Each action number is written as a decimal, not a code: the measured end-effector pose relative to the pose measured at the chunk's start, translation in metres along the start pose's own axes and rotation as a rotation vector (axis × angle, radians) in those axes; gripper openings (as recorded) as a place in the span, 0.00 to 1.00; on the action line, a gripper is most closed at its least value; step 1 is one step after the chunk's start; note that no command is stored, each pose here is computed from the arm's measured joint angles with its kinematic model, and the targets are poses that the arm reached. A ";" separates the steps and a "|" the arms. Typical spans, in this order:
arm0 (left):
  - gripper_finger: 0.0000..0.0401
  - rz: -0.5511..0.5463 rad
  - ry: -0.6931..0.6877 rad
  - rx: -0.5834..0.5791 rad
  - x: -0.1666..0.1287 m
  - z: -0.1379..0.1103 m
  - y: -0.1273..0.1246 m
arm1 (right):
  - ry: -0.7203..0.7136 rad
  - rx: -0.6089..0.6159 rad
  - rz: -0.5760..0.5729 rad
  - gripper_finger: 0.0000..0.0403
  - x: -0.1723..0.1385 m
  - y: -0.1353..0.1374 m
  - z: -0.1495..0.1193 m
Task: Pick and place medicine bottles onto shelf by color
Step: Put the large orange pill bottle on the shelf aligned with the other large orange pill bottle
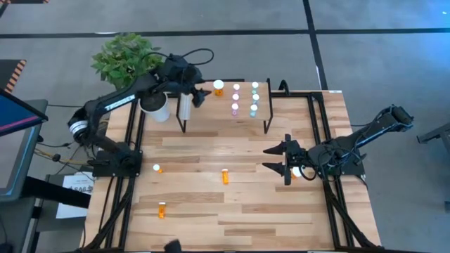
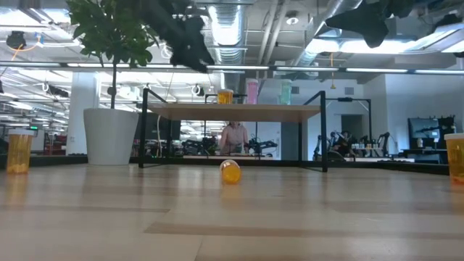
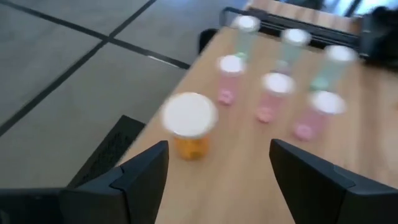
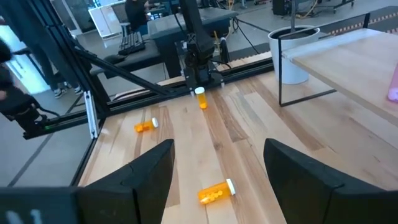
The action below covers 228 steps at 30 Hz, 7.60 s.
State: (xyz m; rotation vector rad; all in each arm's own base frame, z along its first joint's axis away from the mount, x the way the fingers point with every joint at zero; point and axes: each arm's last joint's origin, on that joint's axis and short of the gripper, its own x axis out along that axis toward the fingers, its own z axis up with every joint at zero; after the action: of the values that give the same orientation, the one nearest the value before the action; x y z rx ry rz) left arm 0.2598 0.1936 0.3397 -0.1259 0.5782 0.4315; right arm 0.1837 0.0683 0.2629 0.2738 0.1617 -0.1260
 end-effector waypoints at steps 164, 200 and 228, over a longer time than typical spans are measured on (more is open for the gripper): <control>0.66 -0.553 -0.474 0.114 -0.108 -0.141 -0.210 | 1.302 -0.526 -0.199 0.67 0.069 -0.009 -0.101; 0.66 -0.548 -0.456 0.119 -0.106 -0.143 -0.210 | 1.412 -0.768 0.013 0.67 0.093 -0.007 -0.070; 0.66 -0.543 -0.441 0.123 -0.098 -0.144 -0.216 | 1.552 -0.915 0.041 0.67 0.097 0.002 -0.106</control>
State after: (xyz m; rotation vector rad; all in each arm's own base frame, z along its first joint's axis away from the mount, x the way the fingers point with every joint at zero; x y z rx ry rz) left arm 0.2067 -0.0700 0.2730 -0.0623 0.1202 -0.1086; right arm 0.2636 0.0901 0.1458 -0.6088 1.7016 0.2367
